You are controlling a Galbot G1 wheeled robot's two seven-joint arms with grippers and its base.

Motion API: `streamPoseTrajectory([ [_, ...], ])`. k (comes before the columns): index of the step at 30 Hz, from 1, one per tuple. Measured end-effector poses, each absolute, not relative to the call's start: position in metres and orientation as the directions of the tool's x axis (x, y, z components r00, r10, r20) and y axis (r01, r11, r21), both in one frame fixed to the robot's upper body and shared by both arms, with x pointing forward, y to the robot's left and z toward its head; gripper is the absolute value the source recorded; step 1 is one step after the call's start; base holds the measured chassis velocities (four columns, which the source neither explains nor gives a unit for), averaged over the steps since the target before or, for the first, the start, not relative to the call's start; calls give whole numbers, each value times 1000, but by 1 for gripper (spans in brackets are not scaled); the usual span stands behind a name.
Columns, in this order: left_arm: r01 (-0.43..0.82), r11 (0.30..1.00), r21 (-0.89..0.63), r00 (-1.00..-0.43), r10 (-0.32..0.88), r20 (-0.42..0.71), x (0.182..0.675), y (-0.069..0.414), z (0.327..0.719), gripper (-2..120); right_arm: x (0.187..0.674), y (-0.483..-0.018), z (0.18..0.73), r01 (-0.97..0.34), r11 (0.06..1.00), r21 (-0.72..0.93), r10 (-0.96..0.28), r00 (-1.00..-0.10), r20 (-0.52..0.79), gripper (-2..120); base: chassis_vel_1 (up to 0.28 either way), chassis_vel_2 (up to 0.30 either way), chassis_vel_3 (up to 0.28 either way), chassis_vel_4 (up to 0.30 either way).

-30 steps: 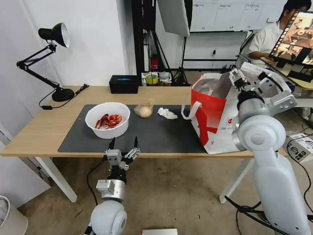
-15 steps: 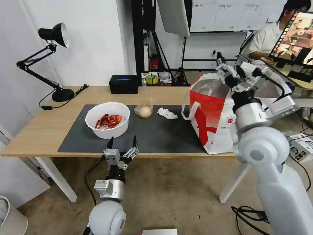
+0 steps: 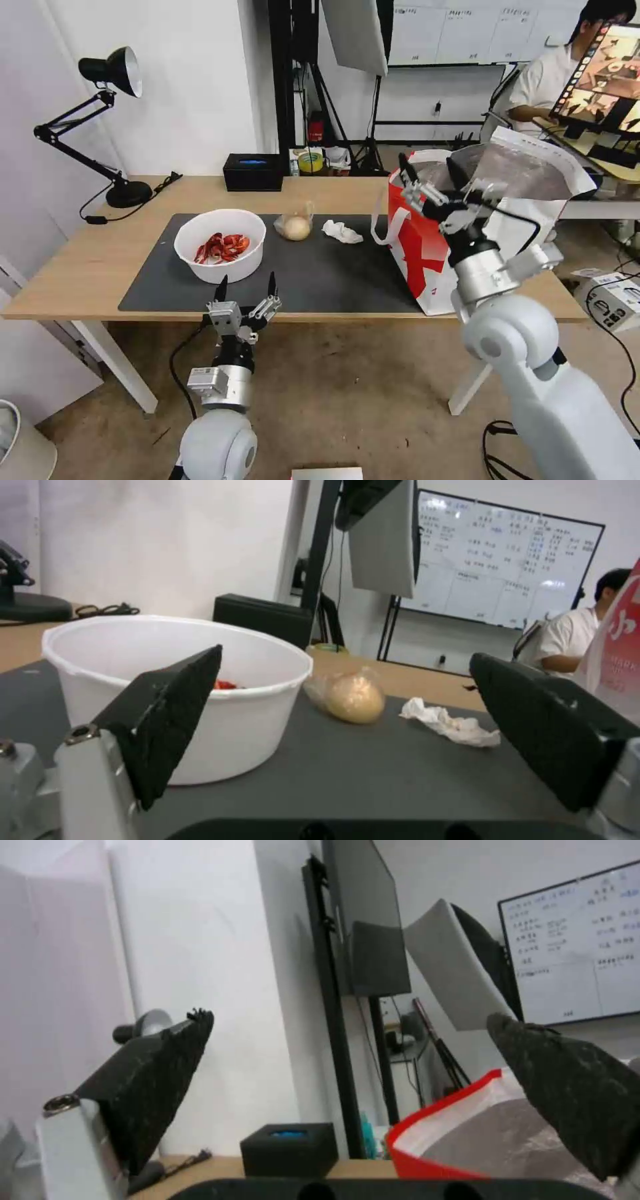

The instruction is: Pick up the trash from the table and place it into the takeout bag.

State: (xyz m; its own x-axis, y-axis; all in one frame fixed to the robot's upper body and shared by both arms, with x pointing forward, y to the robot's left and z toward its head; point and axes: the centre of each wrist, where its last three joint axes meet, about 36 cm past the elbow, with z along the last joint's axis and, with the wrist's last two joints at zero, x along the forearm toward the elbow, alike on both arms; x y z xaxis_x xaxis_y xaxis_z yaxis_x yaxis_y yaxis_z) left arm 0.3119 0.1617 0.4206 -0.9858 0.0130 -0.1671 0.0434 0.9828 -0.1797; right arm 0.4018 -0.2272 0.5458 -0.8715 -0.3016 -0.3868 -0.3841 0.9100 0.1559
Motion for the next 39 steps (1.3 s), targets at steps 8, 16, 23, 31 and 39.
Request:
streamPoseTrajectory([
  [8, 34, 984, -174, -983, 1, -184, 311, 164, 421, 100, 389, -232, 515, -415, 908, 62, -368, -859, -357, 100, 0, 0, 0, 0],
  [16, 20, 986, -168, -981, -13, -192, 312, 169, 422, 100, 386, -229, 482, -442, 895, 65, -406, -865, -294, 100, 0, 0, 0, 0],
  [23, 6, 988, -151, -977, -26, -211, 315, 173, 419, 100, 396, -225, 458, -458, 887, 62, -431, -867, -250, 100, 0, 0, 0, 0],
  [31, 7, 987, -161, -975, -30, -221, 318, 168, 420, 100, 393, -212, 433, -507, 860, 59, -486, -848, -210, 100, 0, 0, 0, 0],
  [39, 11, 987, -160, -974, -25, -225, 317, 167, 421, 100, 397, -206, 424, -502, 862, 66, -481, -853, -202, 100, 0, 0, 0, 0],
])
